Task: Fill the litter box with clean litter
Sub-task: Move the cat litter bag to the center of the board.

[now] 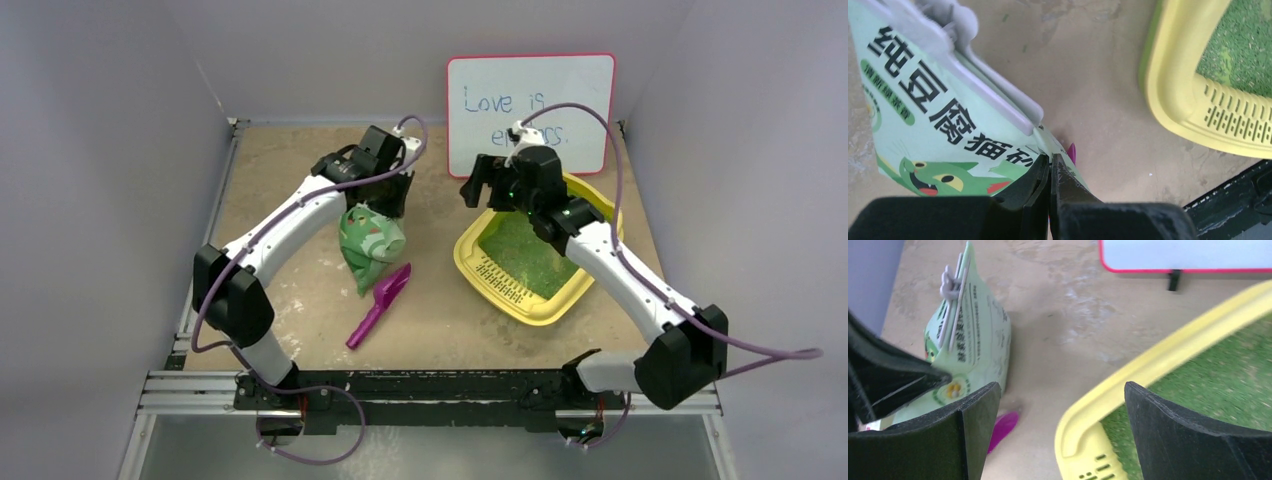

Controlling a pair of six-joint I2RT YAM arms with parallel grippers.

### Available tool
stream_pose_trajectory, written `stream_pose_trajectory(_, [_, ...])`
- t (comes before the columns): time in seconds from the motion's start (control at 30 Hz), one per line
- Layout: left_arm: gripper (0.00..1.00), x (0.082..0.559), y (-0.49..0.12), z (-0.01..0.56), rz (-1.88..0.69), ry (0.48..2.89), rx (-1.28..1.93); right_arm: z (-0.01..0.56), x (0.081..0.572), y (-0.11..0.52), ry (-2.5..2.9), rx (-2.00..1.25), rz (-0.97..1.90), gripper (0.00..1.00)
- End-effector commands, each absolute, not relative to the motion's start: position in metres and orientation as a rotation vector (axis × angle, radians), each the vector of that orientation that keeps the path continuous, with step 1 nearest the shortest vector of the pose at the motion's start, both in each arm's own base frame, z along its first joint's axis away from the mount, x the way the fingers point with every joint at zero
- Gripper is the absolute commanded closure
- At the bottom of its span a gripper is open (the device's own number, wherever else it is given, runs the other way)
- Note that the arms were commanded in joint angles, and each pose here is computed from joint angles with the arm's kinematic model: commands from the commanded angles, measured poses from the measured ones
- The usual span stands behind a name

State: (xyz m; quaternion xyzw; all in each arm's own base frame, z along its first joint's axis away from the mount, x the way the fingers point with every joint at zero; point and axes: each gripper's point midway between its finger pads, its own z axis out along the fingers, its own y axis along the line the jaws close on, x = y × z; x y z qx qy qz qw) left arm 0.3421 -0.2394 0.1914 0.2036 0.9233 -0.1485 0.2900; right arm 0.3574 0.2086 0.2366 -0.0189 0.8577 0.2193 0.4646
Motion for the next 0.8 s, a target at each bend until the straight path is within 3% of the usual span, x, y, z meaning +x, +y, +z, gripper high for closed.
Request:
stream_pose_trajectory(0.0, [1.00, 0.350, -0.268, 0.245, -0.515, 2.252, 0.570, 0.246, 0.358, 0.180, 2.058, 0.017, 0.484, 0.04])
stream_pose_trajectory(0.13, [1.00, 0.330, -0.243, 0.239, -0.437, 2.271, 0.562, 0.247, 0.356, 0.195, 2.033, -0.094, 0.607, 0.03])
stream_pose_trajectory(0.4, [1.00, 0.300, -0.179, 0.233, -0.208, 2.293, 0.456, 0.254, 0.362, 0.265, 1.726, -0.776, 0.807, 0.01])
stream_pose_trajectory(0.53, [1.00, 0.292, -0.168, 0.239, -0.180, 2.297, 0.434, 0.254, 0.359, 0.295, 1.432, -1.080, 0.871, 0.01])
stream_pose_trajectory(0.77, [1.00, 0.281, -0.165, 0.240, -0.210, 2.274, 0.485, 0.238, 0.398, 0.342, 1.196, -1.416, 0.890, 0.04])
